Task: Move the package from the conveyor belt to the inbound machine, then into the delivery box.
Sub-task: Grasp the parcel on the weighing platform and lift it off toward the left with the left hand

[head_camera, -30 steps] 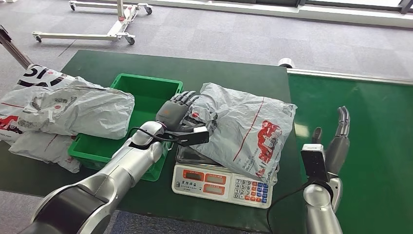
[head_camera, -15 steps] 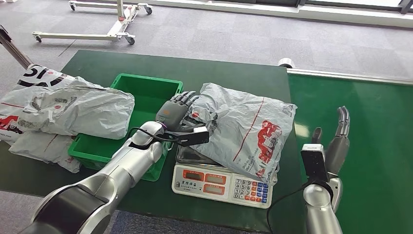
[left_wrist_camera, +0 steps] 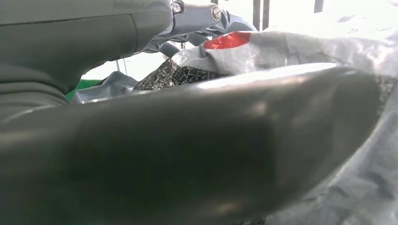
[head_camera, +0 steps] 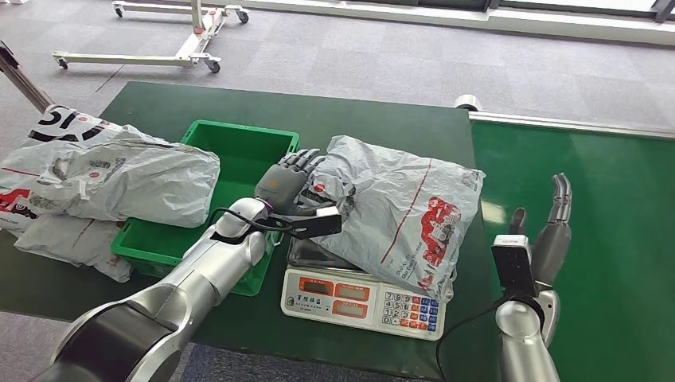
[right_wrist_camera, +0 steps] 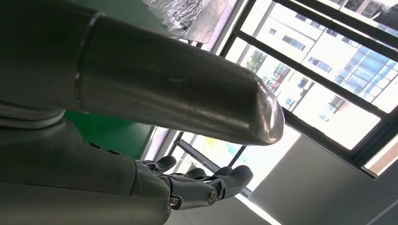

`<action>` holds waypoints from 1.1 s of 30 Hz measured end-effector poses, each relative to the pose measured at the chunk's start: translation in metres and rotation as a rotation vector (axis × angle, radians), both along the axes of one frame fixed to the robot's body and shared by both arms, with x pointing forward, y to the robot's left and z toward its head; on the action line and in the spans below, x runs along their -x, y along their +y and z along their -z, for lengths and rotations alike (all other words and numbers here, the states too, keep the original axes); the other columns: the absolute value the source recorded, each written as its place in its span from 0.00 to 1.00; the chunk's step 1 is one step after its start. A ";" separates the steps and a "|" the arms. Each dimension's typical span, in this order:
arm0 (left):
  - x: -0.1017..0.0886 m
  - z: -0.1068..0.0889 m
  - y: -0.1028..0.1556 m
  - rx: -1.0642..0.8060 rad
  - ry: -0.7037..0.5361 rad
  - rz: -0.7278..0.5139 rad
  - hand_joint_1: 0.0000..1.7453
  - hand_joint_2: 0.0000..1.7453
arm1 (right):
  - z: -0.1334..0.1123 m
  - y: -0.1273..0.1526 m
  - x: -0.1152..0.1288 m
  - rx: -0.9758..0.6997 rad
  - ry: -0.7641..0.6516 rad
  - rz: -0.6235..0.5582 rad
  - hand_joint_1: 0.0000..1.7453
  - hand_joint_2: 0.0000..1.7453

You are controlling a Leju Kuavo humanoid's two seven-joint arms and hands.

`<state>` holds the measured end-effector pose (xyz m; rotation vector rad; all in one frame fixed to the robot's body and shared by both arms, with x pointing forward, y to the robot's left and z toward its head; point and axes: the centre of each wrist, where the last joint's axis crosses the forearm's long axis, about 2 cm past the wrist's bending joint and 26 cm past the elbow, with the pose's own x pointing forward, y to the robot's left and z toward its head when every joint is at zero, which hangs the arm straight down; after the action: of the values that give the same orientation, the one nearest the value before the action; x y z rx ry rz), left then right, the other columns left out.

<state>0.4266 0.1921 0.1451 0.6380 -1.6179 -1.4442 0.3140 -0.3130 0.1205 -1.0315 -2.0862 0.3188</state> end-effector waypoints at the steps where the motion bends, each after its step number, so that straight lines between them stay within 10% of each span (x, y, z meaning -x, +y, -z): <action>1: 0.000 0.000 0.000 0.000 0.000 0.000 0.00 0.00 | 0.000 0.000 0.000 0.000 0.000 0.000 0.00 0.00; 33: 0.000 0.000 0.000 0.000 0.000 0.000 0.00 0.00 | 0.000 0.000 0.000 0.000 0.000 0.000 0.00 0.00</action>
<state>0.4266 0.1919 0.1452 0.6378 -1.6179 -1.4443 0.3140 -0.3129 0.1204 -1.0311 -2.0860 0.3186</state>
